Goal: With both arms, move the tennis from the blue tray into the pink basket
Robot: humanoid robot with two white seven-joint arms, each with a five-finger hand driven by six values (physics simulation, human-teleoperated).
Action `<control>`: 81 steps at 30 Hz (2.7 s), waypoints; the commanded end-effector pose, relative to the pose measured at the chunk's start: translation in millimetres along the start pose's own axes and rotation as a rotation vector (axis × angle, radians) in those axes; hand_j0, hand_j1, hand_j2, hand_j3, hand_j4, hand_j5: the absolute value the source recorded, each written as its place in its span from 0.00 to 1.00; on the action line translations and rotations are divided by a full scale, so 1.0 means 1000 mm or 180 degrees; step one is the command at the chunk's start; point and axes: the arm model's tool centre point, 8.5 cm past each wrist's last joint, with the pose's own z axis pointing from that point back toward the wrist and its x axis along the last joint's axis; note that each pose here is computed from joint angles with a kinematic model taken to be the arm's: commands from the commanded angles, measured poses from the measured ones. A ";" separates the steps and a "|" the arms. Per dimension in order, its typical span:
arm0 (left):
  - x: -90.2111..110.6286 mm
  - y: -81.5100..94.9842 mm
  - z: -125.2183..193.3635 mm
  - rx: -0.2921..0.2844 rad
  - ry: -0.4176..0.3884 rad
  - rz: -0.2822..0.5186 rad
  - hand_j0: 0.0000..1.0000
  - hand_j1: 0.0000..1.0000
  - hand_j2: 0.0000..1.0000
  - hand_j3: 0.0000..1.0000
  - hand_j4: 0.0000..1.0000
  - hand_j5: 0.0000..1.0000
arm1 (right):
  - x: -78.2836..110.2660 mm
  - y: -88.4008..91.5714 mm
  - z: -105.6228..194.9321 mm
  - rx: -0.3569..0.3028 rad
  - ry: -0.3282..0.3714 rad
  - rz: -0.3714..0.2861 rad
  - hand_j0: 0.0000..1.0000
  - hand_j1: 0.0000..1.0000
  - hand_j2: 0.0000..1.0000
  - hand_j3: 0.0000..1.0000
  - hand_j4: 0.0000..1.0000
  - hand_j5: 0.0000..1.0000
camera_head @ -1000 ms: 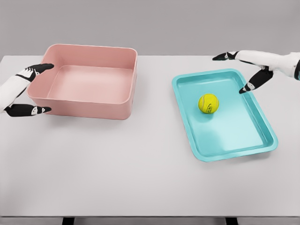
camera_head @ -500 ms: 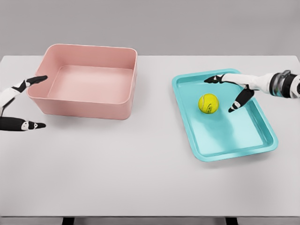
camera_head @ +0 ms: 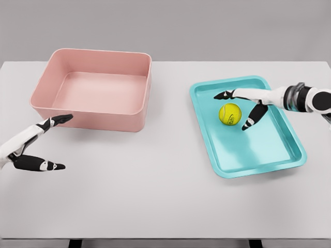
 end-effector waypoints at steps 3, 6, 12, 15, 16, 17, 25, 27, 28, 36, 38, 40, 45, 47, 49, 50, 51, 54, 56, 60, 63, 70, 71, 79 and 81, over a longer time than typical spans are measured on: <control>0.000 0.000 0.000 0.0000 0.0002 0.0012 1.00 1.00 1.00 1.00 1.00 1.00 | -0.001 0.004 -0.002 0.0040 0.0008 -0.0003 1.00 1.00 1.00 1.00 1.00 1.00; 0.000 0.000 0.000 -0.0003 0.0002 0.0008 1.00 1.00 1.00 1.00 1.00 1.00 | -0.002 0.004 -0.002 0.0039 0.0025 -0.0014 1.00 1.00 1.00 1.00 1.00 1.00; 0.000 -0.001 0.000 -0.0004 0.0000 0.0008 1.00 1.00 1.00 1.00 1.00 1.00 | 0.000 0.001 -0.004 0.0026 0.0023 -0.0004 0.74 0.74 0.74 0.74 0.74 0.74; 0.000 -0.001 0.000 -0.0004 0.0000 0.0008 1.00 1.00 1.00 1.00 1.00 1.00 | 0.003 0.001 -0.006 0.0031 0.0007 0.0001 0.64 0.64 0.64 0.64 0.64 0.64; 0.000 -0.001 0.000 -0.0004 0.0000 0.0008 1.00 1.00 1.00 1.00 1.00 1.00 | 0.002 0.002 -0.006 0.0035 0.0008 0.0002 0.61 0.61 0.61 0.61 0.61 0.61; 0.000 -0.001 0.000 -0.0007 -0.0001 0.0012 1.00 1.00 1.00 1.00 1.00 1.00 | 0.005 0.003 -0.008 0.0049 -0.0013 0.0009 0.59 0.59 0.59 0.59 0.59 0.59; 0.001 -0.002 0.000 -0.0011 -0.0006 0.0008 1.00 1.00 1.00 1.00 1.00 1.00 | 0.009 -0.002 -0.008 0.0034 -0.0048 0.0047 0.31 0.31 0.31 0.31 0.31 0.31; 0.001 -0.002 0.000 -0.0011 -0.0006 0.0008 1.00 1.00 1.00 1.00 1.00 1.00 | 0.016 -0.013 -0.002 -0.0039 -0.0115 0.0120 0.30 0.30 0.30 0.30 0.30 0.30; 0.001 -0.002 0.000 -0.0011 -0.0006 0.0008 1.00 1.00 1.00 1.00 1.00 1.00 | 0.023 -0.020 0.002 -0.0100 -0.0191 0.0176 0.27 0.27 0.27 0.27 0.27 0.27; 0.001 -0.002 -0.001 -0.0014 -0.0015 0.0010 1.00 1.00 1.00 1.00 1.00 1.00 | 0.127 -0.009 0.007 -0.0020 -0.1038 0.0766 0.21 0.21 0.21 0.21 0.21 0.21; 0.001 -0.002 -0.001 -0.0014 -0.0015 0.0010 1.00 1.00 1.00 1.00 1.00 1.00 | 0.152 0.019 -0.002 0.0225 -0.1261 0.0904 0.22 0.22 0.22 0.22 0.22 0.22; 0.001 -0.002 -0.001 -0.0014 -0.0015 0.0010 1.00 1.00 1.00 1.00 1.00 1.00 | 0.173 0.042 -0.016 0.0415 -0.1439 0.0974 0.22 0.22 0.22 0.22 0.22 0.22; 0.001 -0.002 -0.001 -0.0014 -0.0015 0.0010 1.00 1.00 1.00 1.00 1.00 1.00 | 0.202 0.077 -0.047 0.0692 -0.1647 0.1054 0.22 0.22 0.22 0.22 0.22 0.22; 0.001 -0.003 0.000 -0.0019 -0.0011 0.0009 1.00 1.00 1.00 1.00 1.00 1.00 | 0.212 0.082 -0.057 0.0733 -0.1708 0.1040 0.23 0.23 0.23 0.23 0.23 0.23; 0.002 -0.003 -0.001 -0.0021 -0.0016 0.0009 1.00 1.00 1.00 1.00 1.00 1.00 | 0.218 0.085 -0.070 0.0757 -0.1733 0.0999 0.24 0.24 0.24 0.24 0.24 0.24; 0.002 -0.003 -0.001 -0.0021 -0.0016 0.0009 1.00 1.00 1.00 1.00 1.00 1.00 | 0.222 0.086 -0.076 0.0763 -0.1739 0.1012 0.24 0.24 0.24 0.24 0.24 0.24; 0.002 -0.003 -0.001 -0.0019 -0.0018 0.0013 1.00 1.00 1.00 1.00 1.00 1.00 | 0.227 0.087 -0.082 0.0757 -0.1743 0.1054 0.25 0.25 0.25 0.25 0.25 0.25; 0.002 -0.003 -0.001 -0.0019 -0.0018 0.0013 1.00 1.00 1.00 1.00 1.00 1.00 | 0.226 0.085 -0.100 0.0743 -0.1645 0.1040 0.26 0.26 0.26 0.26 0.26 0.26; 0.001 -0.004 -0.001 -0.0020 -0.0019 0.0020 1.00 1.00 1.00 1.00 1.00 1.00 | 0.221 0.082 -0.103 0.0696 -0.1555 0.1122 0.27 0.27 0.27 0.27 0.27 0.27; 0.002 -0.005 -0.002 -0.0021 -0.0029 0.0024 1.00 1.00 1.00 1.00 1.00 1.00 | 0.231 0.085 -0.104 0.0707 -0.1641 0.1171 0.35 0.35 0.35 0.35 0.35 0.35; 0.002 -0.005 -0.002 -0.0024 -0.0028 0.0020 1.00 1.00 1.00 1.00 1.00 1.00 | 0.234 0.086 -0.102 0.0707 -0.1673 0.1216 0.69 0.69 0.69 0.69 0.69 0.69; 0.002 -0.005 -0.002 -0.0022 -0.0031 0.0023 1.00 1.00 1.00 1.00 1.00 1.00 | 0.241 0.083 -0.086 0.0652 -0.1773 0.1322 0.98 0.98 0.98 0.98 0.98 0.98; 0.002 -0.005 -0.002 -0.0022 -0.0031 0.0023 1.00 1.00 1.00 1.00 1.00 1.00 | 0.246 0.082 -0.081 0.0625 -0.1813 0.1368 0.99 0.99 0.99 0.99 0.99 0.99; 0.002 -0.017 -0.006 -0.0113 -0.0065 -0.0026 1.00 1.00 1.00 1.00 1.00 1.00 | 0.235 0.007 0.047 -0.0247 -0.3164 0.1360 1.00 1.00 1.00 1.00 1.00 1.00; 0.000 -0.025 -0.007 -0.0154 -0.0059 0.0027 1.00 1.00 1.00 1.00 1.00 1.00 | 0.205 -0.021 0.084 -0.0540 -0.3128 0.1066 1.00 1.00 1.00 1.00 1.00 1.00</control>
